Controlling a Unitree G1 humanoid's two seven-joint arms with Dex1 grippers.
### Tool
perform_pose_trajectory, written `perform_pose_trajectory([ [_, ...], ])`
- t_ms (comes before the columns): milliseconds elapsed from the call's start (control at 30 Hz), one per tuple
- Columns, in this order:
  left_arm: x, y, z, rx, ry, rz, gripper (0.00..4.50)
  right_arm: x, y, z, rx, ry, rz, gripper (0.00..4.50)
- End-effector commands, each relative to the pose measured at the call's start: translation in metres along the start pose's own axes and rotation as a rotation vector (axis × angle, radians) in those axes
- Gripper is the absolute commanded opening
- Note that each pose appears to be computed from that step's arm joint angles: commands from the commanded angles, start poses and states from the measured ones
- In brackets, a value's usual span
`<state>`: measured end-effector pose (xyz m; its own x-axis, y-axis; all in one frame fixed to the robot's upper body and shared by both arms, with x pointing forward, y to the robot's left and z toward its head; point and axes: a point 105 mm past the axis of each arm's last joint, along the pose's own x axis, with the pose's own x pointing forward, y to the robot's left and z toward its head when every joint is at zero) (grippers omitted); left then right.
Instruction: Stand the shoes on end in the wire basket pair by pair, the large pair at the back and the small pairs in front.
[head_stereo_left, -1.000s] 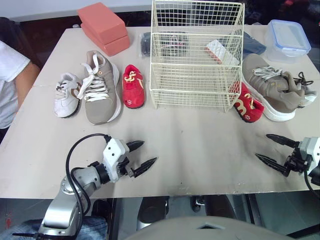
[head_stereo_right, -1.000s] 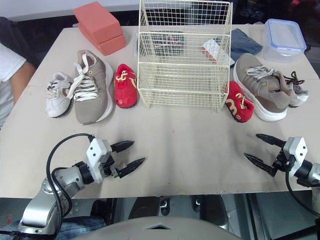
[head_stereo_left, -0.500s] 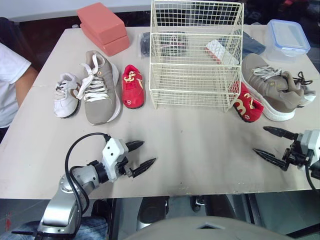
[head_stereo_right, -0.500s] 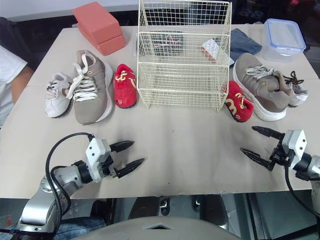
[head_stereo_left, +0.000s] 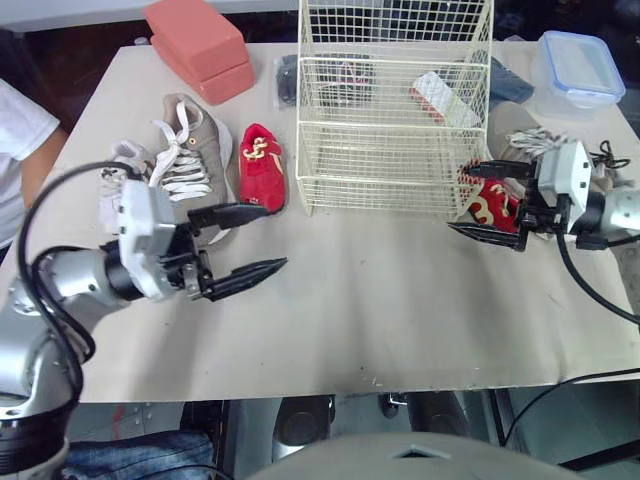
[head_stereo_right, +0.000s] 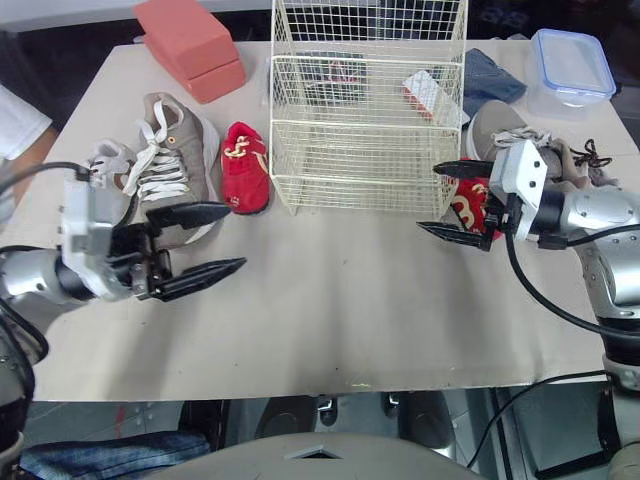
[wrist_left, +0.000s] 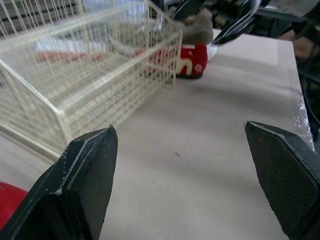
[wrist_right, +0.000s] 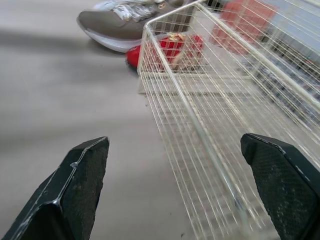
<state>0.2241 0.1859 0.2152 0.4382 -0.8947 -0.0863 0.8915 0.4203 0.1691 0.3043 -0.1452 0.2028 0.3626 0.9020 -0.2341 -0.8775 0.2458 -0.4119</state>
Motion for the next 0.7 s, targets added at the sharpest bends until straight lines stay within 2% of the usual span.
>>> perform_pose_trajectory([
  [33,-0.007,0.0,0.027,0.071,-0.058,0.041,4.4,0.013,-0.01,0.007,-0.009,0.052,0.062,4.18],
  [167,-0.015,0.003,0.029,0.071,-0.052,0.145,4.4,0.031,-0.024,0.005,-0.077,0.11,0.108,4.18],
  [433,-0.027,-0.004,0.027,0.067,-0.045,0.239,4.4,0.041,-0.037,-0.004,-0.126,0.219,0.154,4.18],
  [533,-0.027,-0.005,0.026,0.064,-0.048,0.242,4.5,0.046,-0.038,-0.002,-0.125,0.215,0.168,3.32],
  [633,-0.028,-0.005,0.023,0.064,-0.04,0.246,4.5,0.047,-0.039,-0.001,-0.149,0.233,0.179,1.98],
  [700,-0.028,-0.004,0.024,0.066,-0.044,0.246,4.5,0.047,-0.039,0.002,-0.152,0.228,0.182,0.89],
])
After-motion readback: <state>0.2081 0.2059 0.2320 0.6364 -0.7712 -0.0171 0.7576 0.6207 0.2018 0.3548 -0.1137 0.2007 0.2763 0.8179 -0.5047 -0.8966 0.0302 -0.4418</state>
